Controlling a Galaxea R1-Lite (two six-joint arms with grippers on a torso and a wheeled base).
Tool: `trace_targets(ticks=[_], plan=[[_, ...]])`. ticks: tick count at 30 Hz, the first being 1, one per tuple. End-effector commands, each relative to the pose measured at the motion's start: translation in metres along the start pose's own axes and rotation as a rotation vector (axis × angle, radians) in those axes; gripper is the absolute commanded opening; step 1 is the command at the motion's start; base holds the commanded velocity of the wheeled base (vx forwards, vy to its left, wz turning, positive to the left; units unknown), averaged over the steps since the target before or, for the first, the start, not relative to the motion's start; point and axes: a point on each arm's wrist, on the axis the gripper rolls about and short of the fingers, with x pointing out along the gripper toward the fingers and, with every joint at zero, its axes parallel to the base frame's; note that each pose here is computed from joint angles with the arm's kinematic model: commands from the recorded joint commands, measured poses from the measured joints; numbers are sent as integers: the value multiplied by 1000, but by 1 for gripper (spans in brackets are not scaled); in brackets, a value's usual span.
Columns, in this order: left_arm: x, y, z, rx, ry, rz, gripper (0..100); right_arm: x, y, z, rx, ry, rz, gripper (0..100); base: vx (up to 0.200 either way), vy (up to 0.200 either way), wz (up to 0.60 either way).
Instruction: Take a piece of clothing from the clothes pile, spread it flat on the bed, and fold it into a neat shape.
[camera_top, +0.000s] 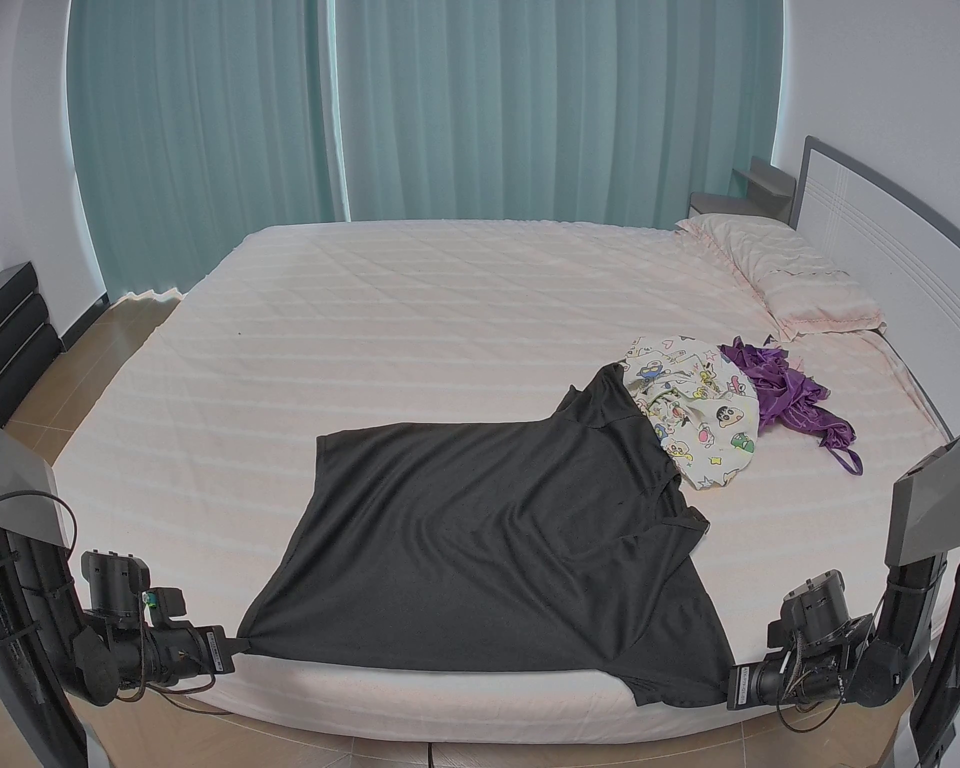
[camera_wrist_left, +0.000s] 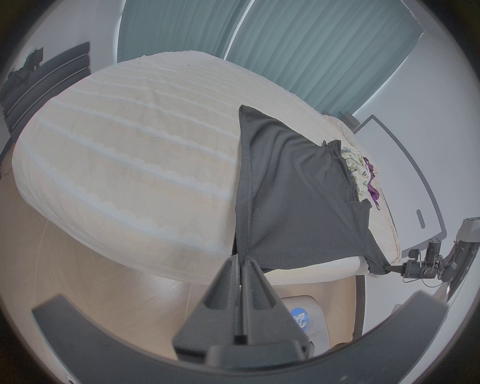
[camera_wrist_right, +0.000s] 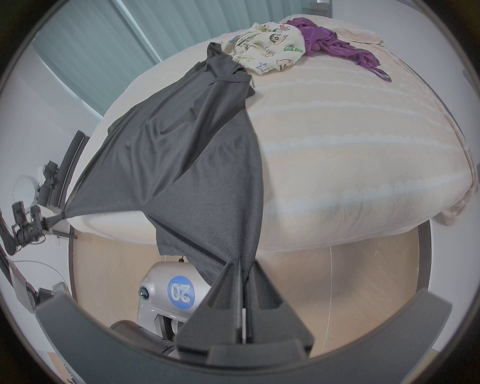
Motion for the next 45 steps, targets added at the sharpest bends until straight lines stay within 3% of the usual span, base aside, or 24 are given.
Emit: trace_targets(ticks=[1,5,10,15,23,28,31,34,37,39,45], plan=[[-3,-1,-2,-4,8,4,0,-3,2,-6,-22,26,0,0,0,0,0],[-6,1,-8,-8,62,23,0,-8,2,-9,-31,48,-10,0,0,0,0],[-10,4,-13,-11,102,120,0,-18,8,-21,-108,130,-12,0,0,0,0],[-11,4,-16,-18,128,126,0,-19,13,-28,-145,169,-7,0,0,0,0],[-22,1,-22,-39,191,136,0,-24,14,-26,-143,145,0,0,0,0,0],[-29,-1,-22,-43,186,142,0,-27,17,-38,-191,233,-15,0,0,0,0],[-30,-1,-23,-51,192,150,0,-26,18,-38,-197,231,-11,0,0,0,0],[-31,0,-24,-58,200,154,0,-28,19,-36,-196,215,1,0,0,0,0],[-33,0,-22,-61,185,153,0,-31,22,-24,-159,129,30,0,0,0,0],[-37,-2,-18,-52,147,146,0,-43,23,5,-88,-49,74,0,0,0,0],[-34,-3,-11,-48,117,134,0,-46,27,40,-31,-167,91,0,0,0,0]])
